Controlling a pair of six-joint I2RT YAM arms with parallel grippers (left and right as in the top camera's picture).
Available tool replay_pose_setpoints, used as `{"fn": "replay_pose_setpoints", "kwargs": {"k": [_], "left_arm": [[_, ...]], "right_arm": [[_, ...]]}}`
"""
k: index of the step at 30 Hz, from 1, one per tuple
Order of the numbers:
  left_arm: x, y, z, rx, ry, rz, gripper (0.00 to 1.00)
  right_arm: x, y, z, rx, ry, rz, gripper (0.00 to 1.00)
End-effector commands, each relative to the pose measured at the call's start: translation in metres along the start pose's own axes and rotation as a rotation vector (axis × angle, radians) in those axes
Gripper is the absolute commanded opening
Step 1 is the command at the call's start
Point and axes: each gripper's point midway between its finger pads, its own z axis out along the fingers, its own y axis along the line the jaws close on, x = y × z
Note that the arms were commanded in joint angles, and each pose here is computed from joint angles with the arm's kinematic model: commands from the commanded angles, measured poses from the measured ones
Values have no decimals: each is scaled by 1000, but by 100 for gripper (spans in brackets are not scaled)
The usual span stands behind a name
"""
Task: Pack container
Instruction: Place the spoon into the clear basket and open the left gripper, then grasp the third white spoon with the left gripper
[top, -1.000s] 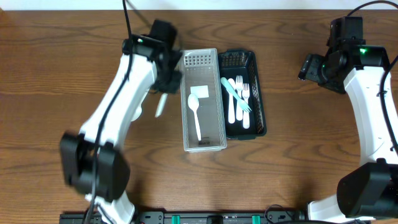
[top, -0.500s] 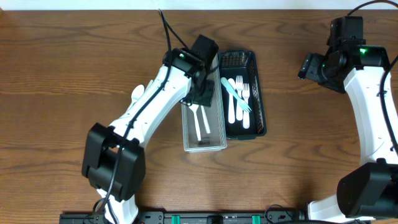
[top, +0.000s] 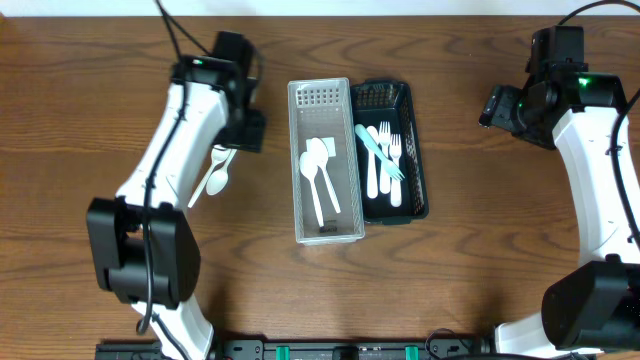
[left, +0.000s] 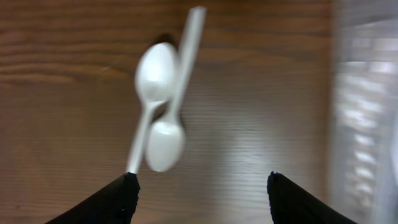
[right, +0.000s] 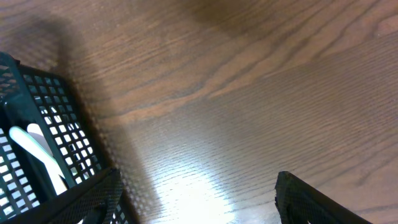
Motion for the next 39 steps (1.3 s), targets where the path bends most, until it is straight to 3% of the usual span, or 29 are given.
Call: {"fn": "replay_pose_setpoints", "kwargs": {"k": [1,7,14,37,39], "left_arm": [[10,24,35,-26,105,65,68],[18,36,66,5,188,107,65],[12,35,85,5,189,107,61],[22,11,123,129,262,98,61],[24,10,127,130,274,98,54]], "right_arm": [[0,-2,0,-2,4,12,82],[0,-2,1,-2,3,12,83],[0,-2,0,-2,2,12,83],[0,-2,1,-2,2,13,83],[0,-2,0,-2,2,13,83]]}}
